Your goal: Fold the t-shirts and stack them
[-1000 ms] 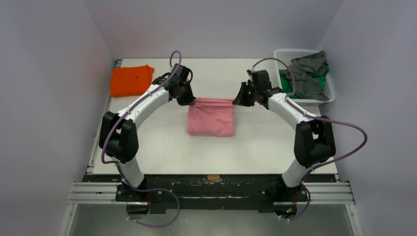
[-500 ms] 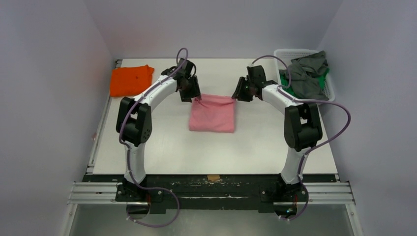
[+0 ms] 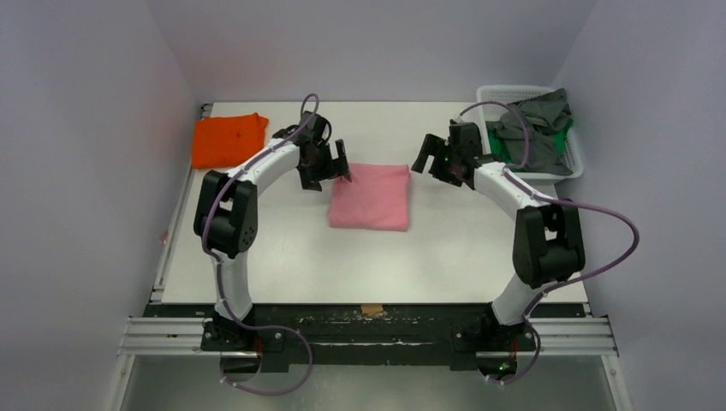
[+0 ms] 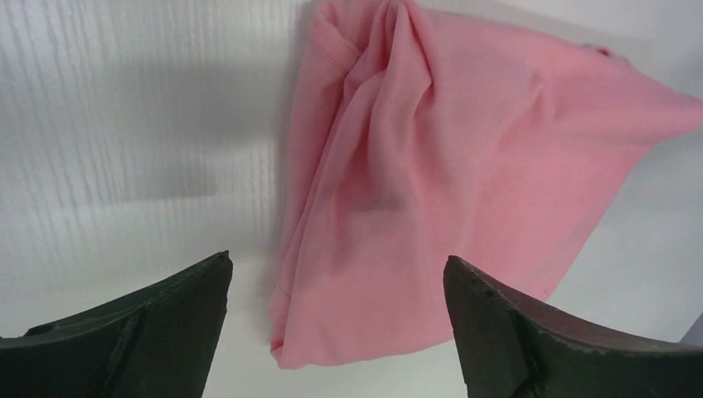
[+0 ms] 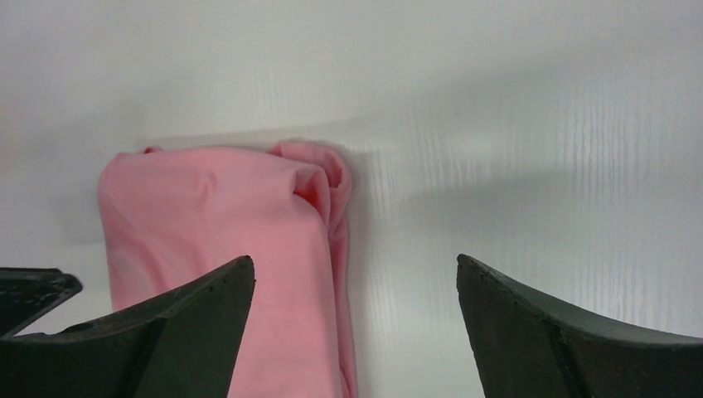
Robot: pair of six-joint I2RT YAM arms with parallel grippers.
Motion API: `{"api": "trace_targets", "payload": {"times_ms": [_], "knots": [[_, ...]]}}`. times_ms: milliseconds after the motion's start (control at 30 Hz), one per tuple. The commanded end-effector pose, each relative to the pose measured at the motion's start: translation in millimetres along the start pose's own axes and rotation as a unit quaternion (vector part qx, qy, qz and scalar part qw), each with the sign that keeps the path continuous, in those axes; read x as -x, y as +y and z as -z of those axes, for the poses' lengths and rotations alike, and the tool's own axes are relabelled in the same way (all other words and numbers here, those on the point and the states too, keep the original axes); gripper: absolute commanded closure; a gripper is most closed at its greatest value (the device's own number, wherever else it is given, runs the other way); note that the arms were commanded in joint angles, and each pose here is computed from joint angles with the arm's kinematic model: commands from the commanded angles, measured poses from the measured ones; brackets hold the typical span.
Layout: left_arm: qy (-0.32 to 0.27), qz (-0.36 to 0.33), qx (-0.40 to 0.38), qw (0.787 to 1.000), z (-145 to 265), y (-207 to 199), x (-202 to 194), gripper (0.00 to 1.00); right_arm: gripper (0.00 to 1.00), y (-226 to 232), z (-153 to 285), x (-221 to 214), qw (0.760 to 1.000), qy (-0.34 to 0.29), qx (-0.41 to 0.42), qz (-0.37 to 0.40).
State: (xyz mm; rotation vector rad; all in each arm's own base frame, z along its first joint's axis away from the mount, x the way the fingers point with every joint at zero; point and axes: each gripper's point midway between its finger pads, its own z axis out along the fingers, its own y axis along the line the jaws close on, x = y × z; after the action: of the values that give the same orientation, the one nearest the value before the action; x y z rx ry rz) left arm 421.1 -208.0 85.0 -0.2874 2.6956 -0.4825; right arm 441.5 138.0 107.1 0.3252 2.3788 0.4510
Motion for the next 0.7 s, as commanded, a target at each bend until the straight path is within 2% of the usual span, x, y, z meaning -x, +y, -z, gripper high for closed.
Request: {"api": "trace_targets", "payload": {"times_ms": [0, 67, 133, 367, 467, 567, 633, 667], "knots": [[0.012, -0.022, -0.045, 0.999, -5, -12, -6, 0.08, 0.09, 4, 27, -19, 0.999, -0.006, 0.034, -0.002], [0.023, -0.022, -0.04, 0.999, -21, -7, -9, 0.12, 0.08, 3, 42, -24, 0.999, -0.014, 0.039, -0.007], [0.04, -0.018, -0.034, 0.998, -35, -5, -13, 0.19, 0.01, -6, 52, -28, 0.999, -0.023, 0.024, -0.016], [0.063, -0.001, -0.002, 0.998, -56, 5, -24, 0.33, 0.01, -18, 85, -26, 0.998, -0.062, -0.001, -0.021], [0.074, -0.007, -0.005, 0.997, -58, -1, -30, 0.43, 0.01, -26, 94, -26, 0.997, -0.072, -0.018, -0.026], [0.078, -0.016, 0.0, 0.997, -59, -5, -33, 0.6, 0.01, -26, 102, -26, 0.996, -0.08, -0.015, -0.026], [0.079, -0.021, -0.003, 0.997, -59, -8, -34, 0.75, 0.01, -27, 108, -26, 0.996, -0.088, -0.014, -0.024], [0.079, -0.02, -0.002, 0.997, -60, -9, -34, 0.96, 0.01, -27, 111, -25, 0.995, -0.092, -0.015, -0.022]]}}
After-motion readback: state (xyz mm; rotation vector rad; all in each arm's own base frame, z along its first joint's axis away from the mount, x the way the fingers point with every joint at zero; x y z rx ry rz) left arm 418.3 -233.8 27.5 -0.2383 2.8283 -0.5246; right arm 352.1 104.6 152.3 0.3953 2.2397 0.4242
